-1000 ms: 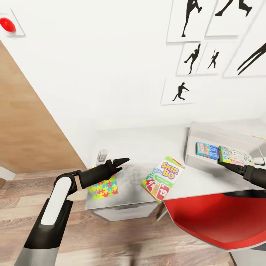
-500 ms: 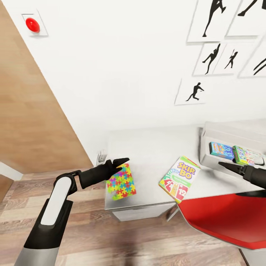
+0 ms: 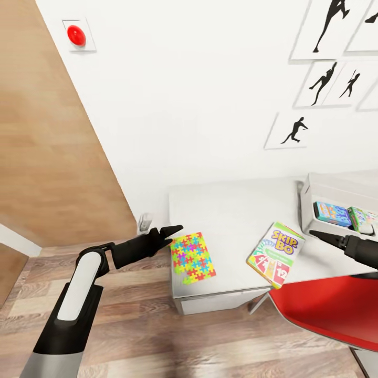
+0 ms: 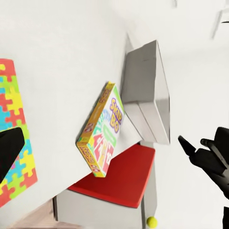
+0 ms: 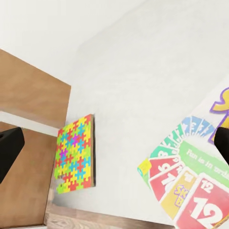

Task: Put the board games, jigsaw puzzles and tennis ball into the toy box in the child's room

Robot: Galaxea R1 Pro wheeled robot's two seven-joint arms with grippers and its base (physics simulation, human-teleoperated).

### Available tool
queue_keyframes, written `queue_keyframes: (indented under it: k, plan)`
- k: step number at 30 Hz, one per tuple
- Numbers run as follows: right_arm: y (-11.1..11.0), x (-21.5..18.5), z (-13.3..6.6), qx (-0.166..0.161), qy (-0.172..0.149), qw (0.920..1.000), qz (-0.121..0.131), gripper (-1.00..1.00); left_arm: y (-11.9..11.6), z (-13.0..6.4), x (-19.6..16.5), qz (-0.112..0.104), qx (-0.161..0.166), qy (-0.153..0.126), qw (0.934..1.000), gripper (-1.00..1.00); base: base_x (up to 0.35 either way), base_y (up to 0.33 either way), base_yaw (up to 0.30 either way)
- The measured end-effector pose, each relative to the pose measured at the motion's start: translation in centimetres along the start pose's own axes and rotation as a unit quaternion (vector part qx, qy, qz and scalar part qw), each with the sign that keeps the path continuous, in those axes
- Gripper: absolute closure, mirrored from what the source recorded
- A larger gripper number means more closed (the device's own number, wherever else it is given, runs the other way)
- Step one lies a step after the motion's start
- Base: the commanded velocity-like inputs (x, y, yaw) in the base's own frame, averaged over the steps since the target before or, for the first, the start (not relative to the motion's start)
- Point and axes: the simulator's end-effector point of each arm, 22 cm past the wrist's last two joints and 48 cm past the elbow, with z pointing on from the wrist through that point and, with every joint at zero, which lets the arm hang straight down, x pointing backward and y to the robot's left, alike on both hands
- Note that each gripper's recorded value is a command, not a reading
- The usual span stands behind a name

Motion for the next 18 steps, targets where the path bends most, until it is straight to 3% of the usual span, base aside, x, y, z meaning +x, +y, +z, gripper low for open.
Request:
queue_keyframes:
  k: [7,10,11,13,14,16,18]
  plan:
    - [0.1,0.2,0.1,-0.001,0.002,1.0000,0.001,-1.00,2.0,-0.9,-0.1,0.001,-0.024,-0.001,0.9997,-1.00,0.000,0.059,0.000]
    - [0.2,0.6,0.5,-0.003,0.007,1.0000,0.001,-1.00,5.1,-2.8,-0.7,-0.008,-0.057,-0.012,0.9983,-1.00,0.000,0.026,0.000]
    - [0.2,0.6,0.5,-0.003,0.007,1.0000,0.001,-1.00,5.1,-2.8,-0.7,-0.009,-0.056,-0.012,0.9983,-1.00,0.000,0.019,0.000]
    - [0.3,1.5,1.2,-0.002,0.021,0.9998,0.000,-1.00,7.7,-4.7,-1.3,-0.022,-0.081,-0.028,0.9961,-1.00,0.000,0.015,0.000]
    - [0.3,1.5,1.2,-0.002,0.021,0.9998,0.000,-1.00,7.6,-4.8,-1.4,-0.023,-0.080,-0.028,0.9962,-1.00,0.000,0.012,0.000]
    - [0.0,2.7,2.0,0.006,0.041,0.9991,-0.005,-1.00,10.3,-7.1,-1.9,-0.041,-0.104,-0.048,0.9925,-1.00,0.000,0.010,0.000]
    - [-0.2,3.3,2.4,0.013,0.050,0.9986,-0.009,-1.00,11.5,-8.3,-2.2,-0.051,-0.114,-0.059,0.9903,-1.00,0.000,0.008,0.000]
